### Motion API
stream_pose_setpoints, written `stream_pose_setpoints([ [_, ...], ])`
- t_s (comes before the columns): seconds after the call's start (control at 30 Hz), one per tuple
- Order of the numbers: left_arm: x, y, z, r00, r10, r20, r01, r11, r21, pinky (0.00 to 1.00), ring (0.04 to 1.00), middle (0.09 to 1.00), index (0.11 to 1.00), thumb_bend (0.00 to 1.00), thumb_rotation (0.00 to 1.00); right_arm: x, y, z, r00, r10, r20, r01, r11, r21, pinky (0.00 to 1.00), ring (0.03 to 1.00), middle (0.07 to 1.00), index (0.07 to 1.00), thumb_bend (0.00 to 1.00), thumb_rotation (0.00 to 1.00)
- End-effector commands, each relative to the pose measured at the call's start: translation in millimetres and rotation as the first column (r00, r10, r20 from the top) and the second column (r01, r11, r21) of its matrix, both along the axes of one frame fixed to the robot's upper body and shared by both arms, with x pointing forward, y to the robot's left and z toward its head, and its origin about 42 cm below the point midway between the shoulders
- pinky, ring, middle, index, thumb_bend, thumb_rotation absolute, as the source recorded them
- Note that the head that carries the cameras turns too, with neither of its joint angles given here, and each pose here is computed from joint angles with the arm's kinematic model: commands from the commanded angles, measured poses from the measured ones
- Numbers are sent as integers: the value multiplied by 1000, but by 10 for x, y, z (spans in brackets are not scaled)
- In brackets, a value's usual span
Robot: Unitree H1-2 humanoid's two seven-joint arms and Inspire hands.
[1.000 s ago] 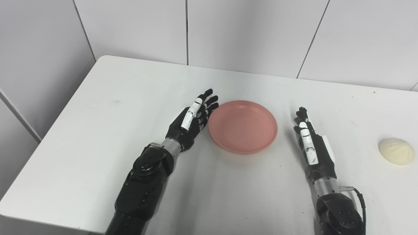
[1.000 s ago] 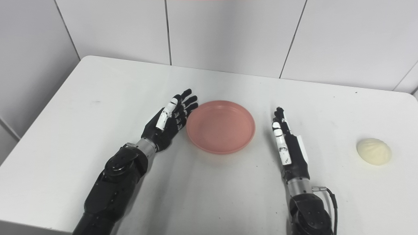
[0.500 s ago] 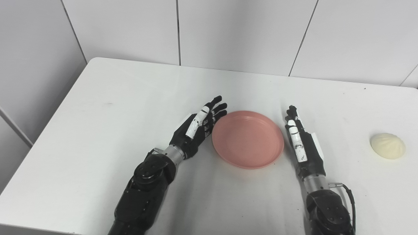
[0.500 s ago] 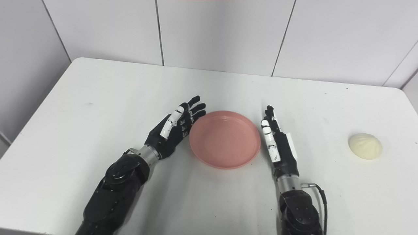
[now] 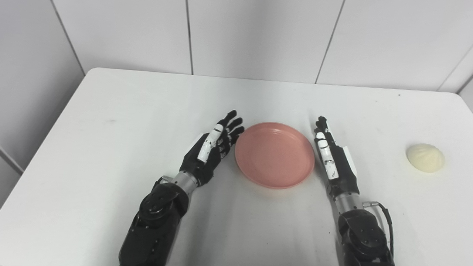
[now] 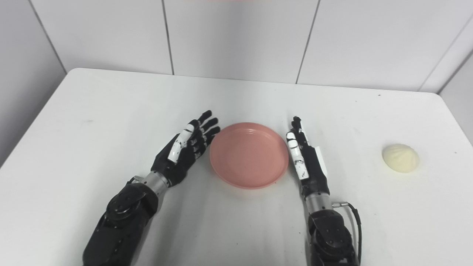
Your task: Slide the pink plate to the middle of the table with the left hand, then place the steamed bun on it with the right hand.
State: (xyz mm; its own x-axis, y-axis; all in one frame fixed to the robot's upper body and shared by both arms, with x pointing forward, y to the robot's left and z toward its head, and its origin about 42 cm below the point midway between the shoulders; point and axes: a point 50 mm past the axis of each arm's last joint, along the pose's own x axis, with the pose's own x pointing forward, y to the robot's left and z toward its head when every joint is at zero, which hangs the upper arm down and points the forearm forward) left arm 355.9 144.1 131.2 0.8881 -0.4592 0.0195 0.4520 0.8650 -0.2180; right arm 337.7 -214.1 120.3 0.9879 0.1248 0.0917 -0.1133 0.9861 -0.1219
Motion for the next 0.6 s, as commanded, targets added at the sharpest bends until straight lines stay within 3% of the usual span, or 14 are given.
stream_pose_setpoints([
  [0.0, -10, 19, 31, 1000, 12, 12, -12, 1000, 5, 1000, 982, 990, 998, 399, 1000, -149, 108, -285, 995, -11, -100, 14, 999, 35, 1000, 1000, 1000, 1000, 217, 1000],
  [0.27, -89, -5, 243, 993, 53, 106, -51, 998, -23, 997, 969, 974, 977, 405, 1000, -129, 103, -236, 998, -37, -59, 39, 999, 32, 1000, 1000, 1000, 1000, 228, 1000],
  [0.4, -96, 13, 289, 980, 95, 172, -98, 995, 5, 981, 966, 976, 975, 419, 1000, -85, 57, -165, 998, -68, 3, 68, 998, -11, 987, 993, 991, 993, 278, 1000],
  [0.57, -74, 72, 179, 981, 138, 136, -145, 989, 42, 996, 971, 981, 988, 392, 1000, -14, -27, 44, 989, -103, 103, 109, 993, -45, 1000, 989, 980, 991, 318, 1000],
])
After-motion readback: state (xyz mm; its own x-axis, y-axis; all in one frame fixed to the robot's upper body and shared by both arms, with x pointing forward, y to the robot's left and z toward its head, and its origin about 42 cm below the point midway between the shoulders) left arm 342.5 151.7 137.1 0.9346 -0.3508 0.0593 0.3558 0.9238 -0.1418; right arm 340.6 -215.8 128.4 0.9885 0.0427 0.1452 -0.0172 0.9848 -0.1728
